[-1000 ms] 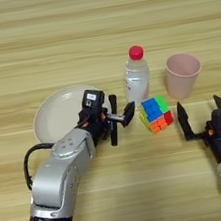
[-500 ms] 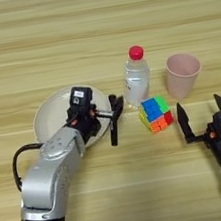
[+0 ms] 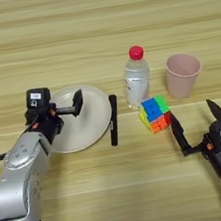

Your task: Move the objects on the table

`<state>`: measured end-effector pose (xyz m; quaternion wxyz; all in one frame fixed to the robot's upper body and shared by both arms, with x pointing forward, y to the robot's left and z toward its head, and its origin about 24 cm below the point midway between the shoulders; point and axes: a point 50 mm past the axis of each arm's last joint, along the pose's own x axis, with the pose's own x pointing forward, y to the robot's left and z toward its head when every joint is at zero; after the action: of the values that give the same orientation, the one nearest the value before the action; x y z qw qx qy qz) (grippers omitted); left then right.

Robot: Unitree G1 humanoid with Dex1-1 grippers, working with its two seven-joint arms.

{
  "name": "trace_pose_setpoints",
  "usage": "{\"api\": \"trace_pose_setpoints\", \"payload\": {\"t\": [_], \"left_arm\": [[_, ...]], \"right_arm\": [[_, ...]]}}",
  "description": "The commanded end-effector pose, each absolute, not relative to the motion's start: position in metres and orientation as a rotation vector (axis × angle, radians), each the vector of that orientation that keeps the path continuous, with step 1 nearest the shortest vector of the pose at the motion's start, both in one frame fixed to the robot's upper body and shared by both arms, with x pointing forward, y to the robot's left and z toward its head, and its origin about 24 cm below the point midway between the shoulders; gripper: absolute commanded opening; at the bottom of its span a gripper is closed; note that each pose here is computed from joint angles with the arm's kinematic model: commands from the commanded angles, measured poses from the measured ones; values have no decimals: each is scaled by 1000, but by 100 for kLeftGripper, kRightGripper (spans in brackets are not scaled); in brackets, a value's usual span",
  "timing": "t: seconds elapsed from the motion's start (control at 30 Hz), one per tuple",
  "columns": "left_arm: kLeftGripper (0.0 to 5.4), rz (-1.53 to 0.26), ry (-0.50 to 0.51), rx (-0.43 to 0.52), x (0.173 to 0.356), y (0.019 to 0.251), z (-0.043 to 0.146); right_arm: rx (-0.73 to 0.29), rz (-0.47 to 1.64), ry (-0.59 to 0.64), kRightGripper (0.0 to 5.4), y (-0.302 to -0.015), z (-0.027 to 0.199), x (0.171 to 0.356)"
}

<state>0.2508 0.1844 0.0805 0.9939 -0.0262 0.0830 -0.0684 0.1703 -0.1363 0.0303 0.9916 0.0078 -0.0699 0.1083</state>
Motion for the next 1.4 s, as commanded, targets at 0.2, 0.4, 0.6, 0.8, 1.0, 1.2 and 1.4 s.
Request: {"api": "trace_pose_setpoints", "payload": {"t": [0.2,0.4,0.6,0.8,1.0,1.2,1.4], "left_arm": [[539,-39,15,-6,265,199,79],[539,15,-12,-4,272,208,70],[539,16,-19,0,274,208,68],[539,17,-24,2,275,208,68],[539,12,-27,4,276,208,68],[539,13,-27,6,275,208,68],[540,14,-21,6,275,207,66]], "right_arm": [[-5,327,-129,540,-113,26,171],[-14,386,-101,540,-102,19,172],[-35,404,-89,540,-98,13,181],[-41,353,-75,540,-103,7,198],[-46,355,-79,540,-99,4,210],[-42,357,-76,540,-98,1,211],[-24,360,-76,521,-96,1,212]]}}
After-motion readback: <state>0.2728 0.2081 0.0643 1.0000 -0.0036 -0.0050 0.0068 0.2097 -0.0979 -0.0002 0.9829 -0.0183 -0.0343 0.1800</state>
